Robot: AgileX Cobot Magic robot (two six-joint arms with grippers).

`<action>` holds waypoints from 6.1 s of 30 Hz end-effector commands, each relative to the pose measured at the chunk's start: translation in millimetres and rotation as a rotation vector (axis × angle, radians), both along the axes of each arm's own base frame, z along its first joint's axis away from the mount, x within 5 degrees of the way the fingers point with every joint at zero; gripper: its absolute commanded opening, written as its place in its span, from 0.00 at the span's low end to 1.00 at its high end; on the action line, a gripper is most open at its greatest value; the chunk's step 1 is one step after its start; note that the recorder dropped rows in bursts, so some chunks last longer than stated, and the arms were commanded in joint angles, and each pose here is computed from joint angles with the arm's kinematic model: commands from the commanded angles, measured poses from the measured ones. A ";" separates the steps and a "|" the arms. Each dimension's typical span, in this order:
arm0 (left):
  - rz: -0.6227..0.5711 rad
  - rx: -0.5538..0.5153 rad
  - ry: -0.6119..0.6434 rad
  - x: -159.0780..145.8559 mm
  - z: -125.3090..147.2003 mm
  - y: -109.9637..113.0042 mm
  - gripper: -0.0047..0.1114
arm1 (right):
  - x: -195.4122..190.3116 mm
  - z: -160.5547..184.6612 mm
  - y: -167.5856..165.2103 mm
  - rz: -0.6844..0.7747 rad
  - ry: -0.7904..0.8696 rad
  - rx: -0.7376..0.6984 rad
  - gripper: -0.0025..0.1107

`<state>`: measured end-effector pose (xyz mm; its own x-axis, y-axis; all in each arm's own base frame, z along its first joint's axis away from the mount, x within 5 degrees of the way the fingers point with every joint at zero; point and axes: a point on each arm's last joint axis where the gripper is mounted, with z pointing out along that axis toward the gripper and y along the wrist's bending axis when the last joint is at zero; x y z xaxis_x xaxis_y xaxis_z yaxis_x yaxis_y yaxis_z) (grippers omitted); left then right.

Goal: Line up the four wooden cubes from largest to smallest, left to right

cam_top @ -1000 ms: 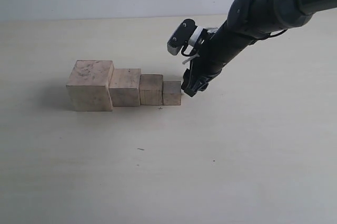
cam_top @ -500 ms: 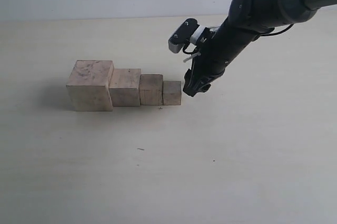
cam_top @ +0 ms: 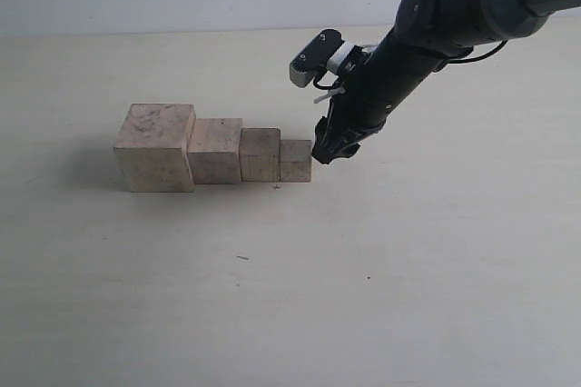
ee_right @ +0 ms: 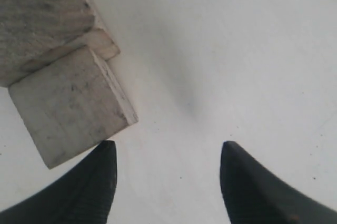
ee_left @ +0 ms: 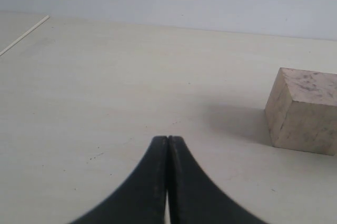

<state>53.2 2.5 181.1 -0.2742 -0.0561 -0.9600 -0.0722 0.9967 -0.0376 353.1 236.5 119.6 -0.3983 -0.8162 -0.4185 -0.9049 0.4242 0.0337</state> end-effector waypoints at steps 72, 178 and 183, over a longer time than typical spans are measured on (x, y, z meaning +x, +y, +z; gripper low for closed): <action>-0.005 0.004 -0.016 0.0 0.3 -0.2 0.04 | -7.0 11.0 -1.3 -0.593 0.317 0.065 0.02; -0.005 0.004 -0.016 0.0 0.3 -0.2 0.04 | -228.7 281.5 -145.0 -0.470 -0.520 0.755 0.02; -0.005 0.004 -0.016 0.0 0.3 -0.2 0.04 | -243.7 287.8 -162.6 -0.506 -0.616 0.731 0.02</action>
